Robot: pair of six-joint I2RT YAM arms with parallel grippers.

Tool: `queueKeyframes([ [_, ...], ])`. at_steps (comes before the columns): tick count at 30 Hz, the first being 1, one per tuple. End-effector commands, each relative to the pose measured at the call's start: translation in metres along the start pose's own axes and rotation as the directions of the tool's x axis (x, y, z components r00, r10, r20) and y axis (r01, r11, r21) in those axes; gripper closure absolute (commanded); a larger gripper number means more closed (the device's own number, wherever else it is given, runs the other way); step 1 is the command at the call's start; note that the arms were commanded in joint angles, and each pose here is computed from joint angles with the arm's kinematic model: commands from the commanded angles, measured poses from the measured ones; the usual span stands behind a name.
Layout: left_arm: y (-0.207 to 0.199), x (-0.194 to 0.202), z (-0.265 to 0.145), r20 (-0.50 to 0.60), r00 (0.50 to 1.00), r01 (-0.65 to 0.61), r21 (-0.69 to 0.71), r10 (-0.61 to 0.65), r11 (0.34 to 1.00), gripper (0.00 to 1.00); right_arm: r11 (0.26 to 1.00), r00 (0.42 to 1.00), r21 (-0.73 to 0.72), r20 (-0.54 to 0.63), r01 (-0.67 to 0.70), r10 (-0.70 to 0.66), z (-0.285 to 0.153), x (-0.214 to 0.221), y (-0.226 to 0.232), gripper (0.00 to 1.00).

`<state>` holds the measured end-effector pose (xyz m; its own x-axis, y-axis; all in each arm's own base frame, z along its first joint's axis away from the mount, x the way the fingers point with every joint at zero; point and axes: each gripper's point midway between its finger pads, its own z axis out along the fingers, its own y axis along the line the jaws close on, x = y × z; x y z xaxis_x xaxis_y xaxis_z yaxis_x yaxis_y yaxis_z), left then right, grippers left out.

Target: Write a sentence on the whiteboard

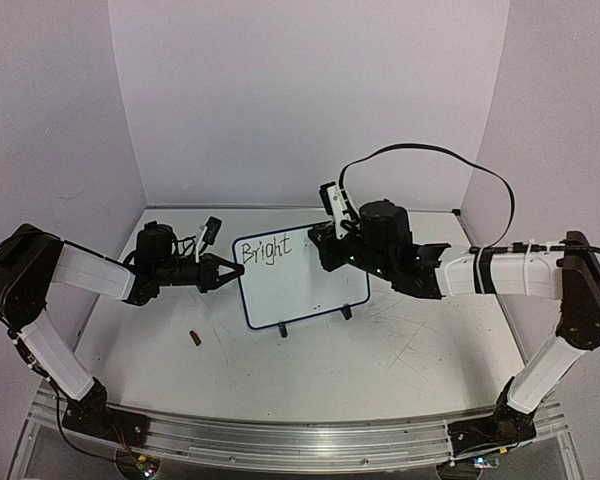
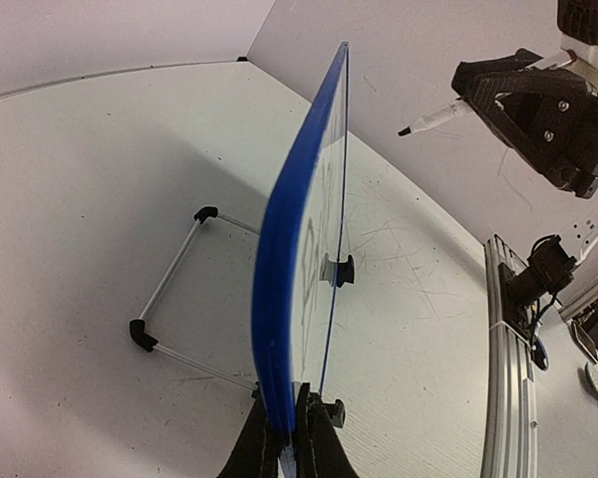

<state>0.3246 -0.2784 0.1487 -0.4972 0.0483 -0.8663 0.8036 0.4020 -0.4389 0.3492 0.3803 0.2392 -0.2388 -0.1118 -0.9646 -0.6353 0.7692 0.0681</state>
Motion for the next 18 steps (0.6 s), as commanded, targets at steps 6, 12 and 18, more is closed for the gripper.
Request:
queueKeyframes([
  [6, 0.018, -0.029, -0.006, 0.062, 0.992, -0.098, -0.131, 0.107, 0.987, 1.00, 1.000, 0.999, 0.020, 0.048, -0.020, 0.019, 0.003, -0.019, 0.002, 1.00],
  [12, 0.018, -0.030, -0.006, 0.062, 0.992, -0.100, -0.134, 0.109, 0.986, 1.00, 0.994, 0.998, 0.108, 0.056, -0.007, 0.001, 0.002, -0.020, -0.014, 1.00],
  [18, 0.018, -0.030, -0.006, 0.061, 0.992, -0.101, -0.134, 0.109, 0.986, 1.00, 0.992, 0.998, 0.130, 0.055, -0.001, -0.006, 0.000, -0.019, -0.020, 1.00],
])
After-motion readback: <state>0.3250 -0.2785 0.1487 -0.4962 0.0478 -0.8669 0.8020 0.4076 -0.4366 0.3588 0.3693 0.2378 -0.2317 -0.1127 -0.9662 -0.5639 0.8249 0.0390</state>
